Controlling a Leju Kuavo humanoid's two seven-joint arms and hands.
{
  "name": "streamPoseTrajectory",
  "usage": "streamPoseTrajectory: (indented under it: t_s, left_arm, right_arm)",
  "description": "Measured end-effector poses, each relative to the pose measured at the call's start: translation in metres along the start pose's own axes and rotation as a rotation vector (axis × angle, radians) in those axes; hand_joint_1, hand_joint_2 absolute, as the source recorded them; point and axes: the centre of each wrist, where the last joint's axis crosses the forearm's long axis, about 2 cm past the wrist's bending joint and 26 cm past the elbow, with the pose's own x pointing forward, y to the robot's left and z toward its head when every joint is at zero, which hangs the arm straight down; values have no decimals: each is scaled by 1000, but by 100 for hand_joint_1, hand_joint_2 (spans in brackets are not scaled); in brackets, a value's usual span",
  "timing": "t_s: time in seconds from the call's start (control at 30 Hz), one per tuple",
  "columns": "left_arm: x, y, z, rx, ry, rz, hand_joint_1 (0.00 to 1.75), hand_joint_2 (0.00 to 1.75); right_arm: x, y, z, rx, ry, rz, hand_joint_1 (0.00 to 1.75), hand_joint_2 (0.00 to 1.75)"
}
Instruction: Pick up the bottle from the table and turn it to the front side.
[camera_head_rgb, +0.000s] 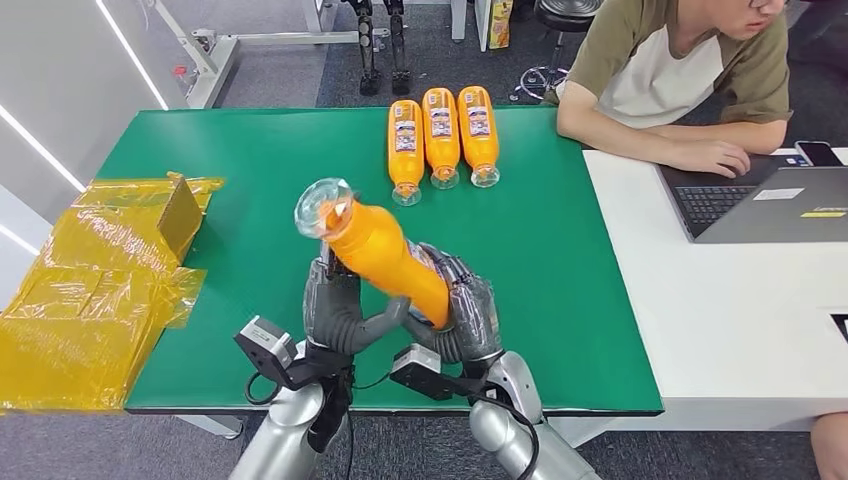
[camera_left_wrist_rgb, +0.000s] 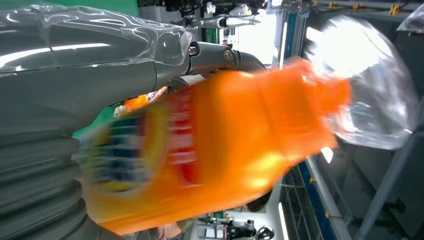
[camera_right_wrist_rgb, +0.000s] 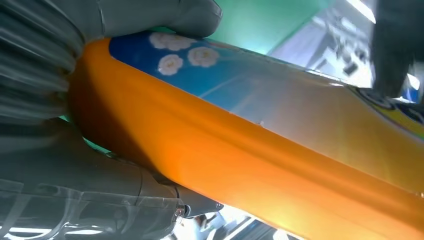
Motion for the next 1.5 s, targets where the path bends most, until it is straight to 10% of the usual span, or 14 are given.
streamPoseTrajectory:
  t_s: [0.77,0.9,1.43,1.47,1.5]
  left_arm:
    - [2,17,3,9,10,-36,0,175]
    - [2,17,3,-13,11,-29,175,175]
    - [4,12,0,-50,24,-25,175,175]
    - [4,12,0,-49,24,-23,175,175]
    - [4,12,0,-48,24,-22,175,175]
  right_arm:
    - [18,5,36,92,41,230,175,175]
    - [22,3,40,80,46,270,175,175]
    - [25,-4,41,10,32,514,175,175]
    - [25,-4,41,11,31,520,170,175]
    - [25,-4,41,11,29,524,128,175]
